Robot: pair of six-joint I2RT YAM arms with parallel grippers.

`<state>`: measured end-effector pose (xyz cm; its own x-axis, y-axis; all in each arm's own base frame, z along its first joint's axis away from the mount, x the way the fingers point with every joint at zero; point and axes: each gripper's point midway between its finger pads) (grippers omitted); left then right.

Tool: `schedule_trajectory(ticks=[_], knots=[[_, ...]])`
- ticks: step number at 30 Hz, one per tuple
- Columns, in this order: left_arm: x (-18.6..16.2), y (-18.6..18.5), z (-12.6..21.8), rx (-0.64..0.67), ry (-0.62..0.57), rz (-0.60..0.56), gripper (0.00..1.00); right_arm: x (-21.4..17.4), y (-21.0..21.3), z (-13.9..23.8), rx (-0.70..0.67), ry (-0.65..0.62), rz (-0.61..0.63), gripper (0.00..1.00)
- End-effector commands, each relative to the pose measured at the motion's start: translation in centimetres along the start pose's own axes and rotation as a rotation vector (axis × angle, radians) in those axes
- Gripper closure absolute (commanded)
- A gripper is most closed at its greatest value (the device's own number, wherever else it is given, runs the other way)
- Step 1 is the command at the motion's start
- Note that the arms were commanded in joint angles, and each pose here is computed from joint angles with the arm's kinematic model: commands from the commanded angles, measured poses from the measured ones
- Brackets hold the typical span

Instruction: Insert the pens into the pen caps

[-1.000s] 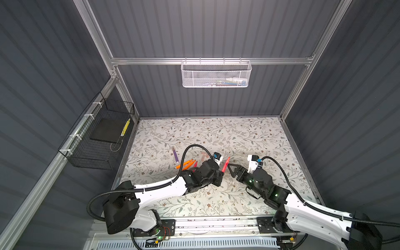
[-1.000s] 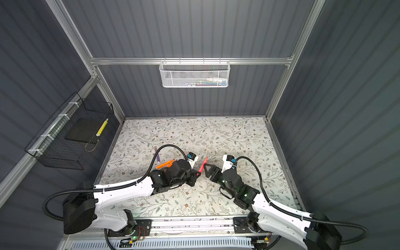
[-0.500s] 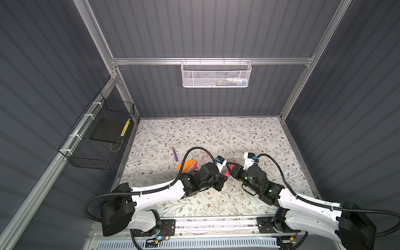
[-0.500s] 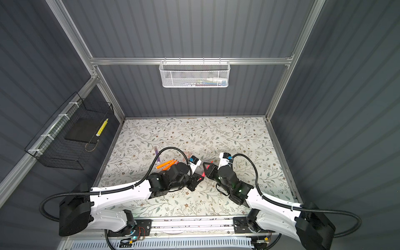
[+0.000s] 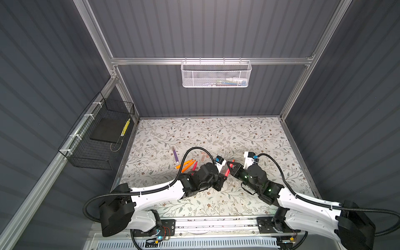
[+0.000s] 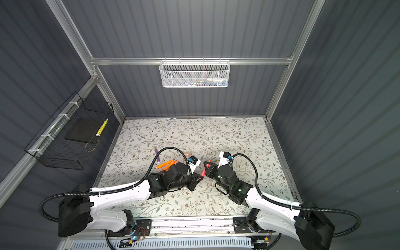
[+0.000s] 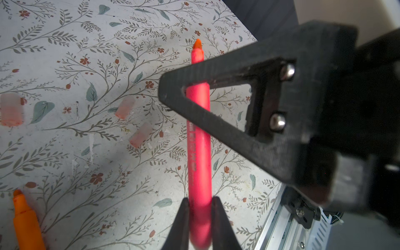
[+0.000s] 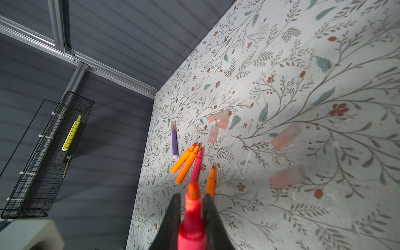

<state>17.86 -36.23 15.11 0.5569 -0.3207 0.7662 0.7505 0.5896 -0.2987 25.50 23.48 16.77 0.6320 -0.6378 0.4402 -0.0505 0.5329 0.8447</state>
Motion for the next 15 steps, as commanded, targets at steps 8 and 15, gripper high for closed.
schedule_trajectory(ticks=[8,15], knots=[[1.7,-0.8,-1.1,-0.017,-0.057,-0.052,0.71,-0.7,1.5,-0.1,0.076,0.008,-0.088,1.00],[1.7,-0.6,-1.6,-0.007,-0.063,-0.052,0.69,-1.2,1.7,-0.4,0.093,0.018,-0.112,1.00]])
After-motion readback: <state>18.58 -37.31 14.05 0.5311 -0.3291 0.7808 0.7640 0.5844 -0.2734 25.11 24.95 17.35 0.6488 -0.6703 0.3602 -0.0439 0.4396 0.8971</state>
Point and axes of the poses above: each gripper's point midway between its finger pads, its own z axis back along the fingers, its own y axis along the line the jaws close on, x = y × z, and after that the axes turned 5 degrees about -z, right-handed
